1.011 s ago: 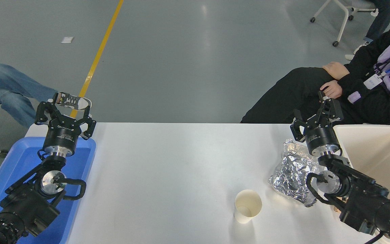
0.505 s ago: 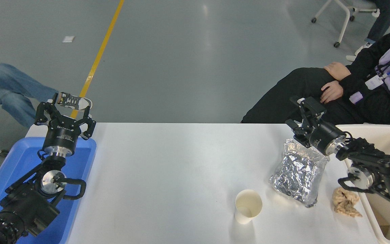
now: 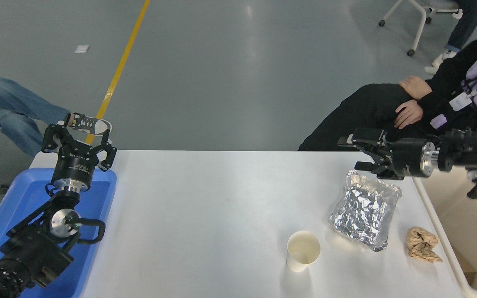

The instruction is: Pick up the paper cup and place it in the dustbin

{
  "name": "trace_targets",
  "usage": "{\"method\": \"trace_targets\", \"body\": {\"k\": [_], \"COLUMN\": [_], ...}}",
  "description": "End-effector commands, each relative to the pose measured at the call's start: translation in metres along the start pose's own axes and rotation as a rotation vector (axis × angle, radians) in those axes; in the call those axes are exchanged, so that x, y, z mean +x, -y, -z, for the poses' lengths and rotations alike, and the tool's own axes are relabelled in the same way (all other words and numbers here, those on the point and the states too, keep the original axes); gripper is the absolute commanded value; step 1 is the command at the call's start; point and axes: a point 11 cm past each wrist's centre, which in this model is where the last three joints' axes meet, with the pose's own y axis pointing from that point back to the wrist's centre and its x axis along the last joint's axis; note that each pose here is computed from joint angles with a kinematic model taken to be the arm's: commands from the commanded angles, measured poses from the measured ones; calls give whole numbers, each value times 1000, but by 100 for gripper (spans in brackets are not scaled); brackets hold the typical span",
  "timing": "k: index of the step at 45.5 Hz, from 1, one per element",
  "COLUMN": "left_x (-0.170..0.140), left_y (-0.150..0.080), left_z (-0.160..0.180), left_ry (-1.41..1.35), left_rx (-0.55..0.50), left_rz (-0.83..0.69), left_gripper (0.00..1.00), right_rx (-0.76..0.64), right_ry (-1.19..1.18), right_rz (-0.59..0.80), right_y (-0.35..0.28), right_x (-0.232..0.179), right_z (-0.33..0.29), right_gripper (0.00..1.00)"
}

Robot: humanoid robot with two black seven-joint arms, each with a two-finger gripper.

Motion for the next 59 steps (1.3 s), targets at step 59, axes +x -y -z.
{"method": "trace_targets", "body": {"k": [59], "left_x": [0], "left_y": [0], "left_z": [0], "left_ry": [1], "left_rx": [-1], "left_rz": [-1], "left_gripper": [99], "right_rx": [-601], "right_ry": [-280], "right_rz": [100], "right_y": [-113], "right_x": [10], "right_z": [166], "right_gripper": [100]}}
